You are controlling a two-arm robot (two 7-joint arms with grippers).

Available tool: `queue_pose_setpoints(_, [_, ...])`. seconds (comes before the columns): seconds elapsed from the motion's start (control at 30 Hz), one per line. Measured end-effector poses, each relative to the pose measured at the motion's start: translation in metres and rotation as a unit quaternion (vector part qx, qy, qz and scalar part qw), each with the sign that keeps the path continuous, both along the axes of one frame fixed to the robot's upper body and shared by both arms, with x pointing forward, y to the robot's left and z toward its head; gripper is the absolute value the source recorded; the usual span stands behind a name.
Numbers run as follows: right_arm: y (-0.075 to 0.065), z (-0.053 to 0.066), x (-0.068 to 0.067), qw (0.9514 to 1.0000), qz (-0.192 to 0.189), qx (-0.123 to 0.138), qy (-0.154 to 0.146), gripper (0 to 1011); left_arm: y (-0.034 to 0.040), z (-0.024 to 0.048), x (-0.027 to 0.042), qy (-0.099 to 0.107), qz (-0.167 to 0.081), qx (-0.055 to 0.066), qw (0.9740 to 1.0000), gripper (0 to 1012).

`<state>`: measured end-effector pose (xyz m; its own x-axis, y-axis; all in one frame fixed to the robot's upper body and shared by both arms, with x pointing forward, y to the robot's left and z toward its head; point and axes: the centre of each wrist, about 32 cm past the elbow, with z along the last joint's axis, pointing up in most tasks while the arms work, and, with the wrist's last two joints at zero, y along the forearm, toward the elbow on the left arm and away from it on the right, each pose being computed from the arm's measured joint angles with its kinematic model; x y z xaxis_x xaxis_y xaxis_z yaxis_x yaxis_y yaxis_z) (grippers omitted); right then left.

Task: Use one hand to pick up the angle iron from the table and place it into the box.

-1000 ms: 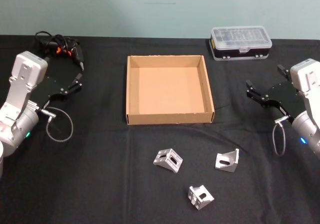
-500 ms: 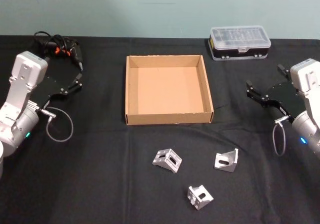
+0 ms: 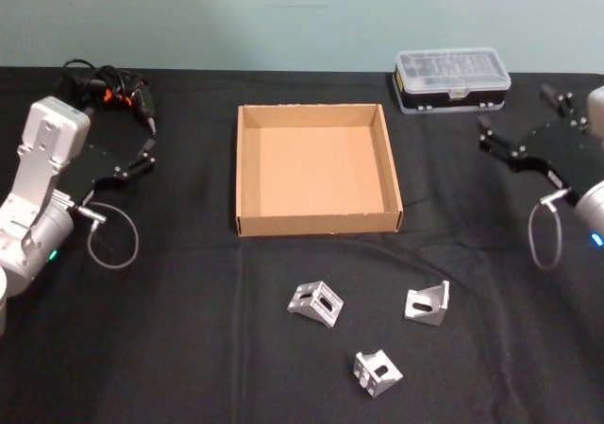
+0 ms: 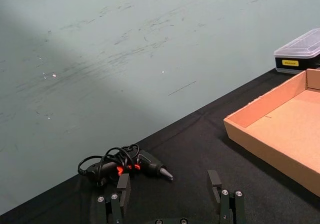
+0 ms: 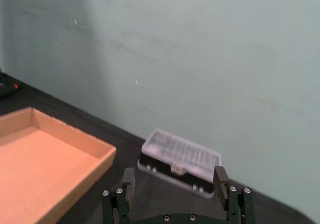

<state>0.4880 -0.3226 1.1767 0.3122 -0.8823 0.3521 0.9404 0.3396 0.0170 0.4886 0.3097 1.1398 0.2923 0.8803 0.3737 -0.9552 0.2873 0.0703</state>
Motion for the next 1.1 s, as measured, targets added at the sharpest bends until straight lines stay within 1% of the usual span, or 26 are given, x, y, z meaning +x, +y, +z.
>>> queue_pose_setpoints(0.03, [-0.001,0.003,0.000,1.0000,0.003,0.000,-0.001,1003,0.0000,0.0000,0.0000,0.000,0.000,0.000,1.0000,1000])
queue_pose_setpoints(0.07, [-0.005,0.009,-0.002,0.9999,0.011,-0.002,-0.002,1002,0.0000,0.0000,0.0000,0.000,0.000,0.000,1.0000,1000])
queue_pose_setpoints(0.13, [-0.008,0.016,-0.003,0.9998,0.017,-0.004,-0.003,1004,0.0000,0.0000,0.0000,0.000,0.000,0.000,1.0000,1000])
queue_pose_setpoints(0.17, [-0.012,0.022,-0.004,0.9997,0.025,-0.007,-0.001,1003,0.0000,0.0000,0.0000,0.000,0.000,0.000,1.0000,1000])
queue_pose_setpoints(0.27, [-0.018,0.031,-0.006,0.9991,0.041,-0.008,0.007,1003,0.0000,0.0000,0.0000,0.000,0.000,0.000,1.0000,1000])
queue_pose_setpoints(0.3, [-0.022,0.037,-0.007,0.9984,0.054,-0.008,0.014,1002,0.0000,0.0000,0.0000,0.000,0.000,0.000,1.0000,1000])
queue_pose_setpoints(0.33, [-0.024,0.040,-0.008,0.9980,0.060,-0.009,0.018,1003,0.0000,0.0000,0.0000,0.000,0.000,0.000,1.0000,1000])
queue_pose_setpoints(0.37, [-0.028,0.045,-0.009,0.9970,0.072,-0.011,0.027,1003,0.0000,0.0000,0.0000,0.000,0.000,0.000,1.0000,1000])
queue_pose_setpoints(0.43, [-0.032,0.051,-0.011,0.9956,0.086,-0.014,0.036,1003,0.0000,0.0000,0.0000,0.000,0.000,0.000,1.0000,1000])
queue_pose_setpoints(0.47, [-0.035,0.056,-0.012,0.9942,0.098,-0.016,0.043,1003,0.0000,0.0000,0.0000,0.000,0.000,0.000,1.0000,1000])
queue_pose_setpoints(0.5, [-0.035,0.056,-0.012,0.9942,0.098,-0.016,0.043,1002,0.0000,0.0000,0.0000,0.000,0.000,0.000,1.0000,1000])
queue_pose_setpoints(0.6, [-0.043,0.066,-0.014,0.9902,0.123,-0.022,0.063,1002,0.0000,0.0000,0.0000,0.000,0.000,0.000,1.0000,1000])
queue_pose_setpoints(0.67, [-0.045,0.069,-0.016,0.9884,0.132,-0.026,0.070,1002,0.0000,0.0000,0.0000,0.000,0.000,0.000,1.0000,1000])
queue_pose_setpoints(0.7, [-0.047,0.071,-0.017,0.9865,0.141,-0.029,0.078,1003,0.0000,0.0000,0.0000,0.000,0.000,0.000,1.0000,1000])
queue_pose_setpoints(0.83, [-0.051,0.073,-0.019,0.9820,0.160,-0.037,0.094,1003,0.0000,0.0000,0.0000,0.000,0.000,0.000,1.0000,1000])
queue_pose_setpoints(0.87, [-0.052,0.073,-0.020,0.9793,0.169,-0.042,0.103,1003,0.0000,0.0000,0.0000,0.000,0.000,0.000,1.0000,1000])
queue_pose_setpoints(0.93, [-0.053,0.073,-0.020,0.9758,0.181,-0.048,0.114,1003,0.0000,0.0000,0.0000,0.000,0.000,0.000,1.0000,1000])
queue_pose_setpoints(0.97, [-0.054,0.072,-0.021,0.9719,0.192,-0.054,0.126,1003,0.0000,0.0000,0.0000,0.000,0.000,0.000,1.0000,1000])
queue_pose_setpoints(1.03, [-0.055,0.071,-0.022,0.9673,0.203,-0.062,0.139,1003,0.0000,0.0000,0.0000,0.000,0.000,0.000,1.0000,1000])
queue_pose_setpoints(1.07, [-0.055,0.071,-0.023,0.9628,0.214,-0.068,0.150,1003,0.0000,0.0000,0.0000,0.000,0.000,0.000,1.0000,1000])
queue_pose_setpoints(1.1, [-0.055,0.070,-0.023,0.9606,0.219,-0.071,0.155,1003,0.0000,0.0000,0.0000,0.000,0.000,0.000,1.0000,1000])
